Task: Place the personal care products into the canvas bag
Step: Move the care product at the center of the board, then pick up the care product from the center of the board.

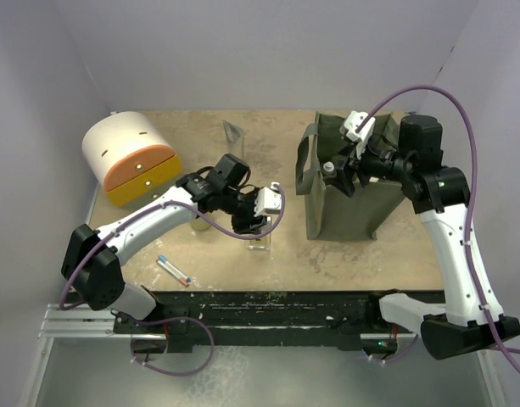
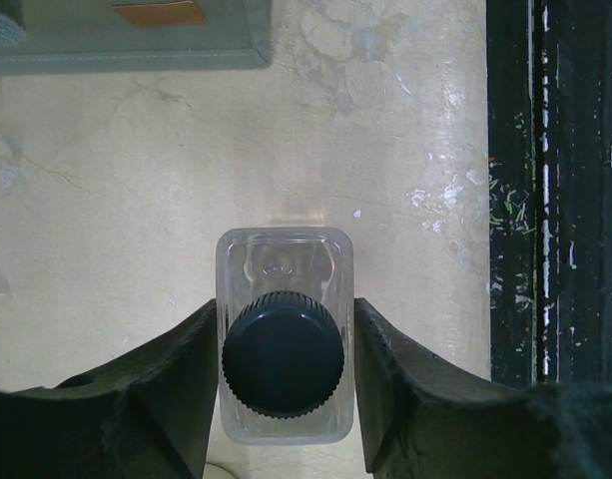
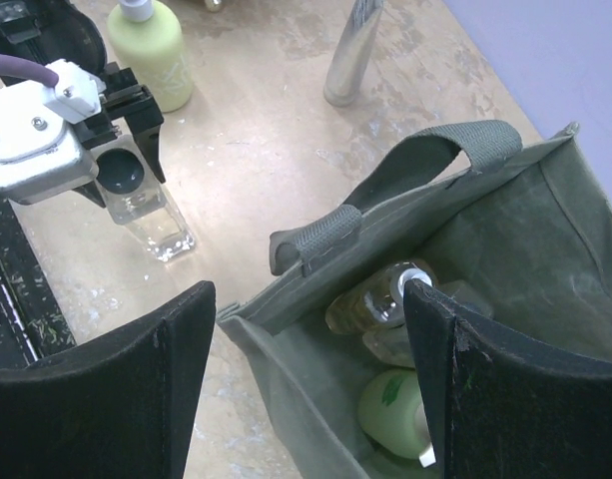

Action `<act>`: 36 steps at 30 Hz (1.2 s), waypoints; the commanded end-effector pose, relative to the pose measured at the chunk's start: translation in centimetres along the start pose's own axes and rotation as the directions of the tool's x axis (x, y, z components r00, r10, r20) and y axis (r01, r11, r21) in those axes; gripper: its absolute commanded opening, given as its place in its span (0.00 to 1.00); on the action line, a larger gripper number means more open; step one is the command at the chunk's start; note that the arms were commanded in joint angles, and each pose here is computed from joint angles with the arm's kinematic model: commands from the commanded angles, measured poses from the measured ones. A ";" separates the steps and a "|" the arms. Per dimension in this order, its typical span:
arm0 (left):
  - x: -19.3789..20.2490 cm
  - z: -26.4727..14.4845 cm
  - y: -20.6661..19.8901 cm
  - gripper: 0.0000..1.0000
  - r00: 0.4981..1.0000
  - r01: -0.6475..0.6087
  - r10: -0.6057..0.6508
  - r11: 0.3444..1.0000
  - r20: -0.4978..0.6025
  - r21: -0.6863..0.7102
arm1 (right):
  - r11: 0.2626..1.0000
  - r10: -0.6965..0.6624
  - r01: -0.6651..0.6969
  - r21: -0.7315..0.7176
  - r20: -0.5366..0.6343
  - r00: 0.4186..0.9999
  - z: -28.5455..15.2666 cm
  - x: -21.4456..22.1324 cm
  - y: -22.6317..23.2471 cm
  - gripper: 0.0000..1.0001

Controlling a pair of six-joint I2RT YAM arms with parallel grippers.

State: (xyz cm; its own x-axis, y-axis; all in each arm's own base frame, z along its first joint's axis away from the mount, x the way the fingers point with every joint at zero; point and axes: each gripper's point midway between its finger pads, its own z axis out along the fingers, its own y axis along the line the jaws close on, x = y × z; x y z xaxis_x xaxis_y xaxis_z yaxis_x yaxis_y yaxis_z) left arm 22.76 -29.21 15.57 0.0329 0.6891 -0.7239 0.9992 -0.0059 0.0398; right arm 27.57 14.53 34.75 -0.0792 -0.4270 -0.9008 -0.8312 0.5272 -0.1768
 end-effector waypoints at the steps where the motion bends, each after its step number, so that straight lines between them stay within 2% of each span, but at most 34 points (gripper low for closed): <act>1: -2.9 -0.8 1.6 0.60 0.994 -0.063 0.069 0.995 0.081 -0.076 | 0.999 -0.051 0.051 0.014 0.027 0.998 -1.1 -1.4 0.3 0.77; 6: -4.1 -1.9 2.0 0.77 0.995 -0.039 0.048 0.994 0.087 -0.098 | 0.998 -0.059 0.059 0.020 0.023 0.998 -1.1 -1.4 0.2 0.78; 10: -5.7 -3.7 2.7 0.84 0.993 -0.038 0.055 0.986 0.102 -0.162 | 0.996 -0.078 0.077 0.043 0.026 0.997 -1.7 -2.3 -0.2 0.78; 13: -6.9 -5.7 3.6 0.98 0.990 -0.048 0.078 0.967 0.115 -0.249 | 0.996 -0.083 0.081 0.037 0.053 0.995 -1.8 -3.3 -0.2 0.78; 18: -7.4 -9.8 5.8 0.99 0.990 -0.044 0.098 0.900 0.103 -0.434 | 0.995 -0.081 0.086 -0.050 0.091 0.992 -0.1 -4.2 1.2 0.78; 20: -6.9 -11.9 7.1 0.99 0.991 -0.008 0.076 0.864 0.114 -0.503 | 0.992 -0.090 0.098 -0.081 0.094 0.991 0.7 -4.6 1.8 0.78; 23: -5.5 -15.6 9.3 0.99 0.985 0.113 -0.012 0.797 0.172 -0.593 | 0.982 -0.118 0.132 -0.133 0.105 0.987 1.9 -5.5 3.1 0.78; 27: -2.8 -20.2 11.7 0.99 0.977 0.205 -0.086 0.644 0.197 -0.737 | 0.958 -0.164 0.189 -0.216 0.127 0.978 3.7 -6.4 5.7 0.79; 32: -1.4 -25.1 12.6 0.99 0.959 0.281 -0.118 0.484 0.257 -0.829 | 0.912 -0.236 0.255 -0.321 0.096 0.967 7.9 -5.8 9.6 0.81; 36: -0.7 -27.5 13.0 0.99 0.947 0.321 -0.143 0.400 0.287 -0.858 | 0.884 -0.293 0.298 -0.361 0.070 0.954 11.2 -3.8 11.6 0.84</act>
State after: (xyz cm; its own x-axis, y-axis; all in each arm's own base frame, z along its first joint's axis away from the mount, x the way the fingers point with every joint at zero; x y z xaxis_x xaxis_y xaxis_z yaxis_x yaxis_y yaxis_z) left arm 34.14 -12.49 32.66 -0.1052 0.5176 -0.8491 0.5327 0.7504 0.3914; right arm 23.49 28.66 32.88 0.1241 -0.4911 -0.8622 -0.9752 0.1000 -0.1973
